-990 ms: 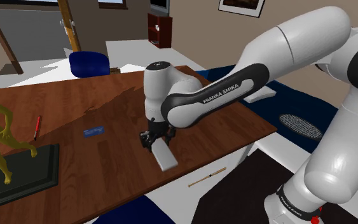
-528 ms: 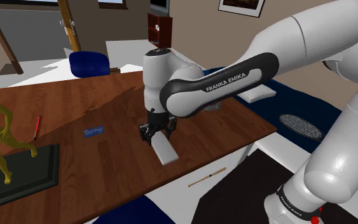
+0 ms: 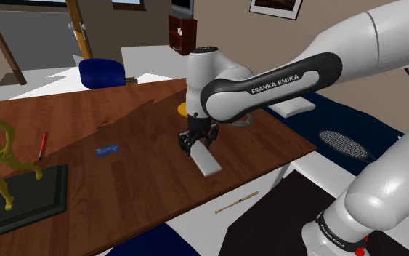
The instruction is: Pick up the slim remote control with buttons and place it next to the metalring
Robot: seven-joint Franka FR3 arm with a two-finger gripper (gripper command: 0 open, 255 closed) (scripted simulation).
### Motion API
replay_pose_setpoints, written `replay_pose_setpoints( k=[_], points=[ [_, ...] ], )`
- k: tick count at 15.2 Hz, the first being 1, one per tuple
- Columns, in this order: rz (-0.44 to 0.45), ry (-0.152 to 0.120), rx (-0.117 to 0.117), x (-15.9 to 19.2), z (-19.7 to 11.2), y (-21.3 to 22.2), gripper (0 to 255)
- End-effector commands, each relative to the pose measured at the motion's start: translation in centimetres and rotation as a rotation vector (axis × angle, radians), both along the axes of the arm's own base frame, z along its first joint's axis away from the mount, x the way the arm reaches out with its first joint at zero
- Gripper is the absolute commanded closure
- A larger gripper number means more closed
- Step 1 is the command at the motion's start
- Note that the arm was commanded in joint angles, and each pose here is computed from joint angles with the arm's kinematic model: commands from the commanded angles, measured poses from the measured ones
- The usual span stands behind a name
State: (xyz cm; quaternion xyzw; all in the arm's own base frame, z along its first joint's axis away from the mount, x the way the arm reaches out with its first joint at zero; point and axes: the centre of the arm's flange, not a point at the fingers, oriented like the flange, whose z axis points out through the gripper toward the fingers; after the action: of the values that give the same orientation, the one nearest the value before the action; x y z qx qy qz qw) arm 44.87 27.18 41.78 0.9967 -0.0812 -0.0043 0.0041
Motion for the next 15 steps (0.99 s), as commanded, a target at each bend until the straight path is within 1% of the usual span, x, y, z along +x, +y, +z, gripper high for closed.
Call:
replay_pose_setpoints(
  k=[1, 15],
  points=[
    [0.001, 0.0, 0.001, -0.2, 0.0, -2.6, 255],
    [0.001, 0.0, 0.001, -1.9, 0.0, -21.0, 255]
  ],
)
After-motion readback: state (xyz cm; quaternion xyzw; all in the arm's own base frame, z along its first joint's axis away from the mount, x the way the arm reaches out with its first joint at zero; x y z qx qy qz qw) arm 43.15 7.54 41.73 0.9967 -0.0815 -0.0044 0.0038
